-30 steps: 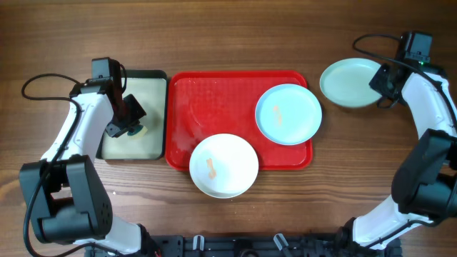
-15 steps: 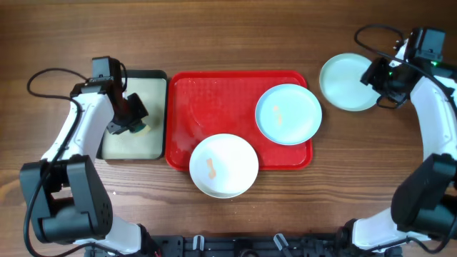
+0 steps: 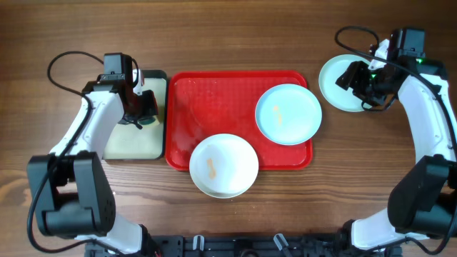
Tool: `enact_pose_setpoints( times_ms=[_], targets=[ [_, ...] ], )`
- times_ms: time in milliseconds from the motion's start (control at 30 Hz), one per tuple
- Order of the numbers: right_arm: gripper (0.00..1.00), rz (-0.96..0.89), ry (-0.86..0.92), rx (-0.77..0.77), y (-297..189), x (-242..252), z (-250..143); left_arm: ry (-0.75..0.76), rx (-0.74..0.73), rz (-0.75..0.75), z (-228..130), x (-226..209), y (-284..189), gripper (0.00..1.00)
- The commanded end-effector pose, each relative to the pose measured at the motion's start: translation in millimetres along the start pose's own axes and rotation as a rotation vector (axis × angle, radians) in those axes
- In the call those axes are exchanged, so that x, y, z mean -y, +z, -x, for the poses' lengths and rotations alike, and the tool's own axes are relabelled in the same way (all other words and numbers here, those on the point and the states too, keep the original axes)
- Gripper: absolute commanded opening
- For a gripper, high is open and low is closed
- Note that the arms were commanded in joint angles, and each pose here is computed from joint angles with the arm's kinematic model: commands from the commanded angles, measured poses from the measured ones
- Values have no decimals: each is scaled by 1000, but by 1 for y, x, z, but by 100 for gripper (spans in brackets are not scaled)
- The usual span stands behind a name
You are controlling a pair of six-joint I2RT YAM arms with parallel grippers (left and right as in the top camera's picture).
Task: Clean dirty plates on tray and stack at the side
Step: 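Lower the light-blue plate right of the red tray and open the right gripper, then move the right gripper to the white plate rim and grip it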
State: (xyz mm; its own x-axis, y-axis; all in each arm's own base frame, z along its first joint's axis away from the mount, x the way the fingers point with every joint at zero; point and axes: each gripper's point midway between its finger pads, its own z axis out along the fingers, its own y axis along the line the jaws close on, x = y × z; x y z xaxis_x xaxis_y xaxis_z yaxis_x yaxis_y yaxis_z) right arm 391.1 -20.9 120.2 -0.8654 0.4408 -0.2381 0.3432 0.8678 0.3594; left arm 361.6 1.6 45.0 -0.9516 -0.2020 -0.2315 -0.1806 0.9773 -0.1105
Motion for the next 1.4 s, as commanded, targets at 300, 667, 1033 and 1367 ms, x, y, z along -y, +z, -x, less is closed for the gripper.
enact_pose_setpoints(
  times_ms=[300,667,1033,1367],
  targets=[
    [61,16,-16,12,-3,-6,2,133,-87,8,-20,18,27,4],
    [61,14,-20,8,-3,-5,1,165,-99,56,-25,21,27,4],
    [61,126,-305,-152,10,-77,-58,48,104,90,13,21,-27,4],
    [49,23,-454,-498,14,-114,-193,-67,120,106,11,16,-39,4]
  ],
)
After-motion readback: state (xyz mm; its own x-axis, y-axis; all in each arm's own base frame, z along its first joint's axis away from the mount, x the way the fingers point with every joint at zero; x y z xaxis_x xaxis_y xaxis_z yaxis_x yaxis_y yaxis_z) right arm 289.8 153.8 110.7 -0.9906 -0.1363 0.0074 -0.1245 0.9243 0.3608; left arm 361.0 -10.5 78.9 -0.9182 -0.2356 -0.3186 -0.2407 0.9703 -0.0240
